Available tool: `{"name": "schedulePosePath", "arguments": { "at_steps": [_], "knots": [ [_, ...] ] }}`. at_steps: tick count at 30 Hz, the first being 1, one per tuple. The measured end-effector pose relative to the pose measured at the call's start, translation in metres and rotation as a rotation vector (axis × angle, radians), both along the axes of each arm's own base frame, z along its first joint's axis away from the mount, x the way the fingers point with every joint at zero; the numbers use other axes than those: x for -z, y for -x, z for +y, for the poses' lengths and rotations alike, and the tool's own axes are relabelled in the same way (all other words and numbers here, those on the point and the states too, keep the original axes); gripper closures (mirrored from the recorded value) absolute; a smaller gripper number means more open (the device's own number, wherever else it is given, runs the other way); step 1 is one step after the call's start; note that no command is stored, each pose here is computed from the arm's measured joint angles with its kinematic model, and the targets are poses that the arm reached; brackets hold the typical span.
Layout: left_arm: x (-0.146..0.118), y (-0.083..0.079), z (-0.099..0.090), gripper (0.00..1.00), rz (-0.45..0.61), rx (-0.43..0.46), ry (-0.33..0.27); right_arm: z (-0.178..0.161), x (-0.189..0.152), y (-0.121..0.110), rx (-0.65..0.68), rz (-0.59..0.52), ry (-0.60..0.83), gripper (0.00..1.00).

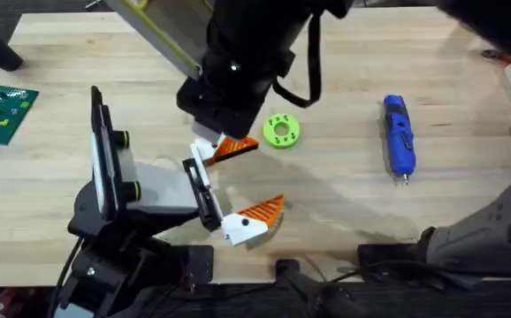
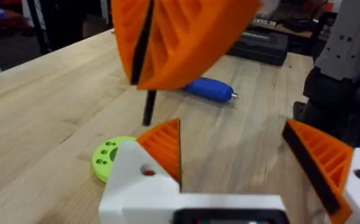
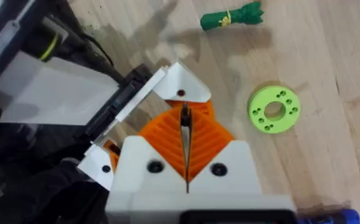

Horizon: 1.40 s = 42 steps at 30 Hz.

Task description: Pick up the gripper from the table and insert it into the empty holder that is missing its gripper. Then pick up a screw, insert it into the mounting hole, and use the screwdriver to tighten it. Finally, clean up the table by picking up the vegetable and placing it into the bucket.

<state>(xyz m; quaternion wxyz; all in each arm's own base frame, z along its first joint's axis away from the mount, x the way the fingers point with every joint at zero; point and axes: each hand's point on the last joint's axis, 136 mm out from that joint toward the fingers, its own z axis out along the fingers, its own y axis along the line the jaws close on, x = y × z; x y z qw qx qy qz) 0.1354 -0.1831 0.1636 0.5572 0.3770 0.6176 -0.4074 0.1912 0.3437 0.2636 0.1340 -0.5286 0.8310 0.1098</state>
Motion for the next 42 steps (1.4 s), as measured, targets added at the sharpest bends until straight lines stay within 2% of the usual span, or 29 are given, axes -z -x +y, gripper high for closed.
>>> {"name": "schedulePosePath", "arguments": {
  "at_steps": [25, 42],
  "knots": [
    [0.0, 0.0, 0.0, 0.014, 0.0, 0.0, 0.0, -0.002, 0.001, 0.002, -0.002, 0.007, 0.012, 0.989],
    [0.0, 0.0, 0.0, 0.014, 0.0, 0.0, 0.0, 0.006, 0.019, 0.004, -0.016, 0.033, 0.056, 0.989]
  ]
}}
